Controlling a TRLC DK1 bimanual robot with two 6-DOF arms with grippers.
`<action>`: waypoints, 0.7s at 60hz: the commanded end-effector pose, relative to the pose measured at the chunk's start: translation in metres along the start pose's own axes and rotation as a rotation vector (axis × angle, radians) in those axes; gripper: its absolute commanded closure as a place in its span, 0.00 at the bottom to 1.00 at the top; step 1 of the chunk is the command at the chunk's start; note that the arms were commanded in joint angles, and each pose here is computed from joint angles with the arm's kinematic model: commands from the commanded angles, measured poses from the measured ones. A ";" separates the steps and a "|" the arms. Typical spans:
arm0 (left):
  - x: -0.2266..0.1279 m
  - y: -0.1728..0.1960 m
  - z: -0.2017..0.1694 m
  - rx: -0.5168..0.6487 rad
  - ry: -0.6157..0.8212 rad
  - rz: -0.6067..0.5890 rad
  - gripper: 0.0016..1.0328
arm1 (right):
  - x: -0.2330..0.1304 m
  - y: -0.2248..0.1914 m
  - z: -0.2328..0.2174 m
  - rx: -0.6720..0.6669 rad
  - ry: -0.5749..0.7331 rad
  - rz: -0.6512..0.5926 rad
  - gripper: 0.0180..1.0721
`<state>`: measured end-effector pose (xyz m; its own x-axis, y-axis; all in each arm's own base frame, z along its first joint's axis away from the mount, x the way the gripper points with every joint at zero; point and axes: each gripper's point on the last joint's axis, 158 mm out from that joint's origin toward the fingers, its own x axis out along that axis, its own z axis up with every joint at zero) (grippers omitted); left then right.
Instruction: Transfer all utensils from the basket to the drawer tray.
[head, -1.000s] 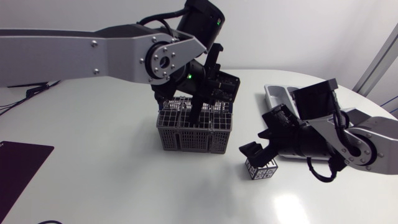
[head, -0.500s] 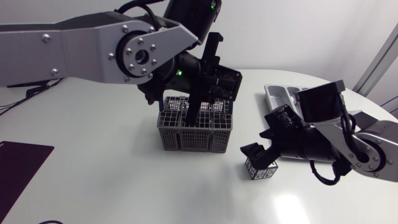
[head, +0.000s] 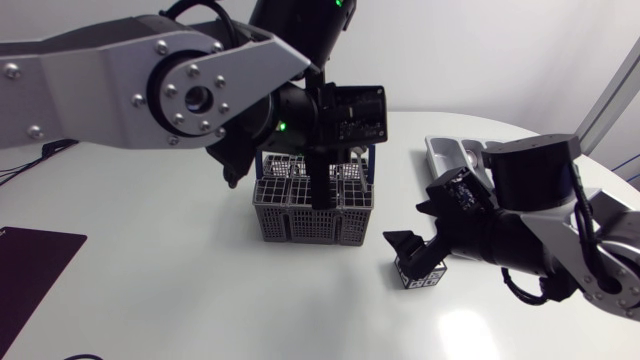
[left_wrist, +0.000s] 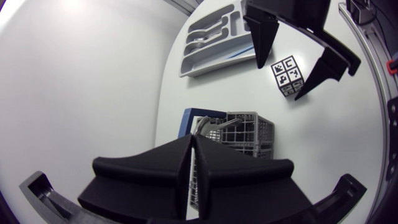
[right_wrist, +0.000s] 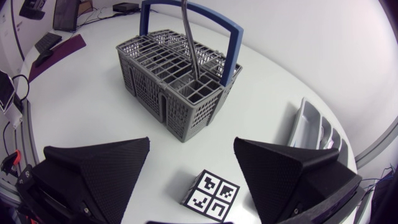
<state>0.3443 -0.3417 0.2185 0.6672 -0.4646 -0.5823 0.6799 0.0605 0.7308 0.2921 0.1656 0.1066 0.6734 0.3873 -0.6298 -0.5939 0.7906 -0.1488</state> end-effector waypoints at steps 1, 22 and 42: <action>-0.004 -0.001 0.001 -0.136 0.001 0.012 0.97 | -0.001 0.006 0.000 -0.073 -0.024 -0.019 0.07; -0.008 -0.015 0.008 -0.513 0.043 -0.064 0.97 | -0.008 0.015 0.033 -0.256 -0.155 -0.152 0.07; -0.018 -0.030 0.022 -0.784 0.037 -0.276 0.97 | -0.005 0.024 0.047 -0.342 -0.229 -0.175 0.09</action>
<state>0.3010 -0.3520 0.2108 0.4589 -0.5157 -0.7235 0.8433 0.5093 0.1719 0.2991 0.2037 0.1591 0.8429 0.3904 -0.3702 -0.5322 0.7057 -0.4676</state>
